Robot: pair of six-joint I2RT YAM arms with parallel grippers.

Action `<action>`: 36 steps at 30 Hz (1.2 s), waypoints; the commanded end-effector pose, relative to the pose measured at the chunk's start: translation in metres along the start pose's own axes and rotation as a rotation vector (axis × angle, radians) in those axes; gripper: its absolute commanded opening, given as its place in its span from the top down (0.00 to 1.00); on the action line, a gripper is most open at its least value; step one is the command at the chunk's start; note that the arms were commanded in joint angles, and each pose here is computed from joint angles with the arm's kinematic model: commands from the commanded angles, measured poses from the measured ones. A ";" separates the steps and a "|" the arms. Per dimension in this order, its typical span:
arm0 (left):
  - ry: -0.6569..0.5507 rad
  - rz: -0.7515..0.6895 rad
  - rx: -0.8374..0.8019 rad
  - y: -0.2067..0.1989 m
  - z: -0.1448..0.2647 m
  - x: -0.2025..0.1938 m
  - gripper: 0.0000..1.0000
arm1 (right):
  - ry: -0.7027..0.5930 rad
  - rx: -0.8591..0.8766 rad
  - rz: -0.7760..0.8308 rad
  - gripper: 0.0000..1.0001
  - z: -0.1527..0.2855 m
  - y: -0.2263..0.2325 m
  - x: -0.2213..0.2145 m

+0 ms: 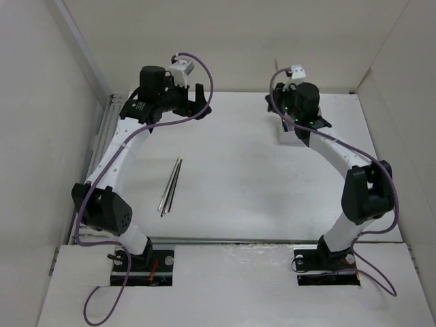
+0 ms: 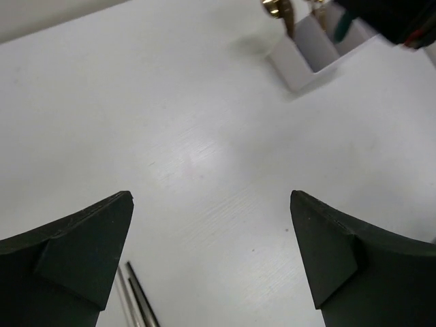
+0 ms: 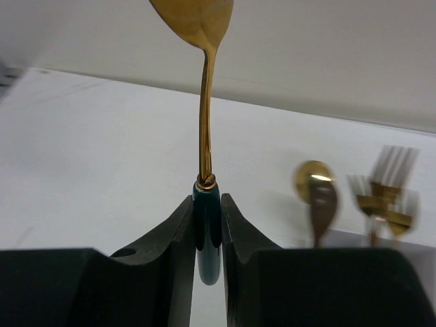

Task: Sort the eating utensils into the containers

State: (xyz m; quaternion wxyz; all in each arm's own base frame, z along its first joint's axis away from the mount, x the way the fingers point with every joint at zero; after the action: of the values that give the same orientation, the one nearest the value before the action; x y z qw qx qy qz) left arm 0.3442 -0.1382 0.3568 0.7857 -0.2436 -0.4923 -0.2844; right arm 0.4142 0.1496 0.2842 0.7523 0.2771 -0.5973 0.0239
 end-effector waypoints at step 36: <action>0.410 -0.018 0.494 0.076 0.004 -0.108 0.00 | 0.273 -0.455 0.101 0.55 -0.012 -0.124 -0.043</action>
State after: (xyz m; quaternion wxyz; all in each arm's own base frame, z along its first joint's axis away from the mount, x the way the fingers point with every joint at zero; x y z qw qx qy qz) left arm 0.3601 -0.0650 0.2437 0.9120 -0.0055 -0.3678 -0.1816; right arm 0.4547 0.0600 0.1729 0.8808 0.0522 -0.4691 -0.0363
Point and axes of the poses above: each gripper's point midway between its finger pads, its own z axis back along the fingers, its own y axis along the line the jaws close on, x = y × z, the point moved 10 cm from there along z, back along the fingers, and after that the axes turned 11 degrees about -z, right-handed, at the moved point
